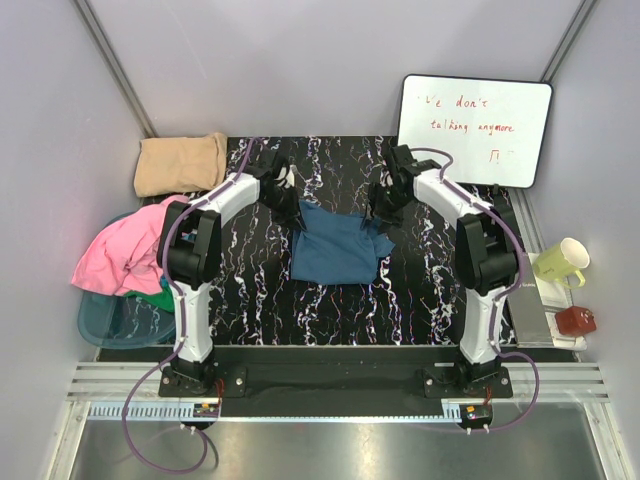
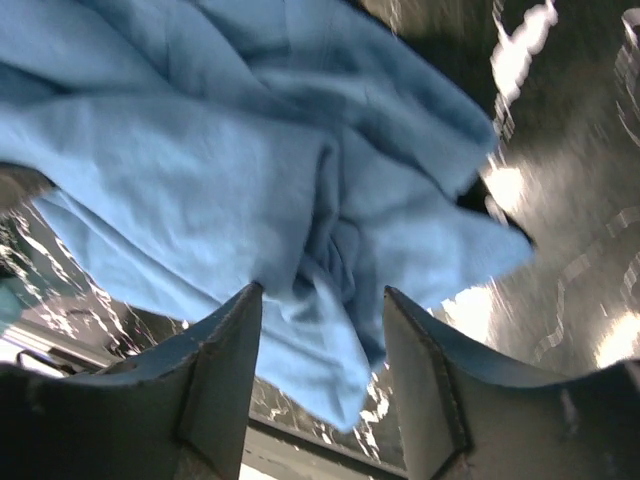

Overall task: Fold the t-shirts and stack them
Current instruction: Smooth out wrinkles on the folded tshirt

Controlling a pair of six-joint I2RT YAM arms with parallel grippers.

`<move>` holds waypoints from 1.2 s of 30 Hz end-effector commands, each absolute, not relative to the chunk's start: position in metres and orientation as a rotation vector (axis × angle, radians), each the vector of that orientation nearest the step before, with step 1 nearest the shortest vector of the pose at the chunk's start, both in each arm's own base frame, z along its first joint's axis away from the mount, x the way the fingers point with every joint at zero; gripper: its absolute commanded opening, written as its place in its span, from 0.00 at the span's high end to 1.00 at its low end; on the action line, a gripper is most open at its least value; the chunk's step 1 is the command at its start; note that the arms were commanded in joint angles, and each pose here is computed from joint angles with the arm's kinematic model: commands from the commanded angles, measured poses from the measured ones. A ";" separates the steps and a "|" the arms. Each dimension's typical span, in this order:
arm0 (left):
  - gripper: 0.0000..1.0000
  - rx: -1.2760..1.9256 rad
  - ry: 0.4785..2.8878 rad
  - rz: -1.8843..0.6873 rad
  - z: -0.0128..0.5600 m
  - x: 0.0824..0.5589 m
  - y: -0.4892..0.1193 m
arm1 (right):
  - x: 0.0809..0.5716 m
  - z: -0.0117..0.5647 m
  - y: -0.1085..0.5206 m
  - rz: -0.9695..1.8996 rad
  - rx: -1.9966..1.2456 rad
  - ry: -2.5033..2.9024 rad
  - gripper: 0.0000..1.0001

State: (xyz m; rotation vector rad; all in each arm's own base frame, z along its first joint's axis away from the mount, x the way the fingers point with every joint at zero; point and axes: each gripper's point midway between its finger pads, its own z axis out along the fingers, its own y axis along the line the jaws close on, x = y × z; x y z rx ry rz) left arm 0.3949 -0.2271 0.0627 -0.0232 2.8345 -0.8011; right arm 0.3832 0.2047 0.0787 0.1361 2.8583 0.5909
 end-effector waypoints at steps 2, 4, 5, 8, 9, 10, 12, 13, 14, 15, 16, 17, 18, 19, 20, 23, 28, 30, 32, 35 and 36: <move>0.92 -0.009 2.814 -0.789 0.063 0.400 -0.225 | 0.422 0.093 0.224 0.730 0.133 2.746 0.50; 0.93 -0.008 2.817 -0.788 0.063 0.399 -0.224 | 0.427 0.095 0.230 0.767 0.124 2.724 0.57; 0.93 -0.010 2.817 -0.788 0.063 0.400 -0.224 | 0.431 0.097 0.234 0.798 0.115 2.704 0.66; 0.93 -0.004 2.816 -0.787 0.063 0.399 -0.224 | 0.436 0.101 0.241 0.844 0.113 2.687 0.78; 0.93 -0.005 2.819 -0.786 0.062 0.399 -0.224 | 0.437 0.102 0.242 0.854 0.112 2.682 0.83; 0.93 -0.007 2.818 -0.786 0.062 0.399 -0.224 | 0.438 0.104 0.243 0.863 0.112 2.677 0.87; 0.93 -0.004 2.822 -0.783 0.061 0.399 -0.223 | 0.439 0.109 0.243 0.866 0.109 2.661 0.95; 0.93 0.001 2.820 -0.785 0.062 0.398 -0.224 | 0.439 0.110 0.241 0.858 0.112 2.656 0.97; 0.93 -0.002 2.821 -0.780 0.061 0.399 -0.223 | 0.442 0.116 0.239 0.842 0.118 2.631 1.00; 0.93 0.000 2.822 -0.782 0.061 0.399 -0.223 | 0.443 0.117 0.234 0.833 0.131 2.624 1.00; 0.93 0.001 2.825 -0.781 0.060 0.398 -0.223 | 0.443 0.117 0.231 0.826 0.152 2.625 1.00; 0.93 0.004 2.826 -0.777 0.060 0.398 -0.222 | 0.446 0.121 0.227 0.816 0.161 2.605 1.00; 0.93 0.006 2.824 -0.775 0.061 0.398 -0.222 | 0.449 0.123 0.220 0.801 0.186 2.597 1.00; 0.93 0.009 2.824 -0.775 0.061 0.398 -0.222 | 0.449 0.119 0.215 0.780 0.211 2.600 1.00; 0.93 0.009 2.825 -0.770 0.061 0.398 -0.221 | 0.452 0.124 0.210 0.759 0.228 2.579 1.00; 0.93 0.011 2.826 -0.761 0.061 0.398 -0.220 | 0.456 0.123 0.192 0.686 0.296 2.562 1.00; 0.94 0.010 2.830 -0.749 0.060 0.397 -0.217 | 0.458 0.111 0.170 0.589 0.394 2.564 1.00; 0.94 0.010 2.836 -0.744 0.059 0.397 -0.216 | 0.460 0.105 0.169 0.573 0.395 2.571 1.00; 0.94 0.011 2.836 -0.739 0.060 0.397 -0.215 | 0.464 0.095 0.168 0.563 0.396 2.585 1.00; 0.94 0.007 2.840 -0.729 0.060 0.396 -0.213 | 0.472 0.082 0.170 0.555 0.388 2.599 1.00; 0.93 0.008 2.839 -0.727 0.061 0.396 -0.213 | 0.476 0.081 0.170 0.548 0.389 2.595 1.00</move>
